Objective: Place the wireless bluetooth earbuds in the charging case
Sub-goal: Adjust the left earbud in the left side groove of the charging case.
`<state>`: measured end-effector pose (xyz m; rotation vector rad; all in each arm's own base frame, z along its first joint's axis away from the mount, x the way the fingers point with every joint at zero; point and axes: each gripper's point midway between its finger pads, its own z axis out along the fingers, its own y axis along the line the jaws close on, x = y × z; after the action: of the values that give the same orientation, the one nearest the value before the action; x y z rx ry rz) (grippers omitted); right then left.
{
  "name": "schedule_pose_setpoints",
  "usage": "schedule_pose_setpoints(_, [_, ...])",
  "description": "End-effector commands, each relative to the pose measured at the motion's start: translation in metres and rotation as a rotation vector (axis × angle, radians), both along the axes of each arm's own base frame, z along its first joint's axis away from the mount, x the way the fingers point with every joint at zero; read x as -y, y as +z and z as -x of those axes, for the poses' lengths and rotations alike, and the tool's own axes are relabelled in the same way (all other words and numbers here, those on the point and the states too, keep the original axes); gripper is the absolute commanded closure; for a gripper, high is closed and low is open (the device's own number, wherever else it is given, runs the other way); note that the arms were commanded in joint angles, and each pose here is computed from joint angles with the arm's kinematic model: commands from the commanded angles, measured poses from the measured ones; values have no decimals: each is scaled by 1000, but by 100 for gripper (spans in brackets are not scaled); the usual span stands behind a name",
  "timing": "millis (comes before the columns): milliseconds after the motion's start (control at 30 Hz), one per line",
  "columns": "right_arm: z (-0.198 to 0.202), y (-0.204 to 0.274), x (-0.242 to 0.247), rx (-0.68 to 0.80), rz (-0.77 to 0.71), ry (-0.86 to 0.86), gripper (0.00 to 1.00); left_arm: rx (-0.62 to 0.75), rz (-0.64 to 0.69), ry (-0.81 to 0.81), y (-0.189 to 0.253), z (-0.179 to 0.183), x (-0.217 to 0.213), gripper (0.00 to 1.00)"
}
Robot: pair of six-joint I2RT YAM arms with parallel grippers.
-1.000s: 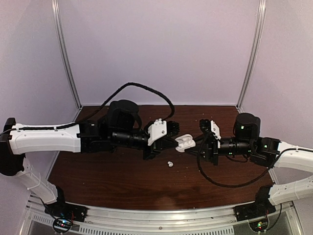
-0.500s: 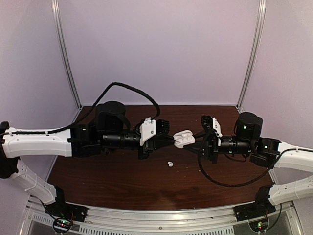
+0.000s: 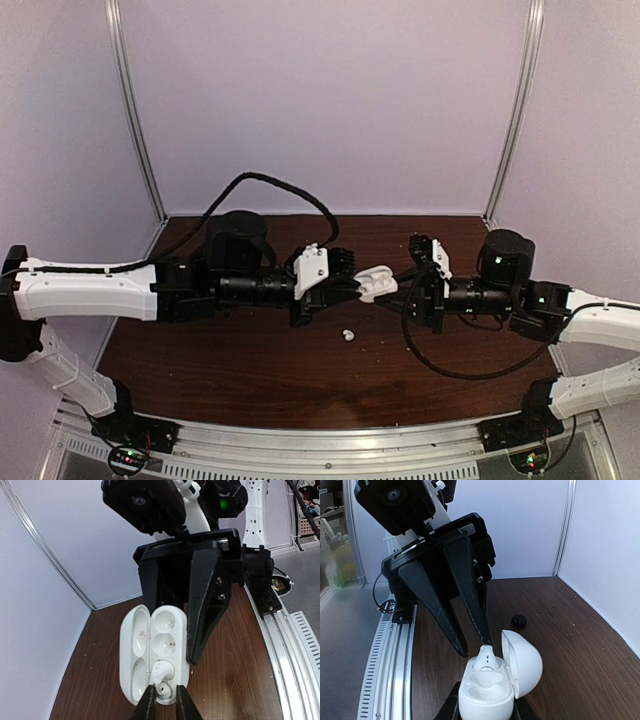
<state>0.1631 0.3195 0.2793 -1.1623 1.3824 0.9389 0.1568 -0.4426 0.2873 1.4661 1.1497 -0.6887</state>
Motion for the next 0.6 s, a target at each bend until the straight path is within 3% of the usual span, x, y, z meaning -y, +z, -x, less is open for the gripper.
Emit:
schedule_pose_setpoints(0, [0,16,-3,23,-45,2,100,38,67,13,25,-4,8,85])
schedule_pose_setpoints(567, [13,23,-4,42,-66,72,100,28,15,15,13,-9,16,98])
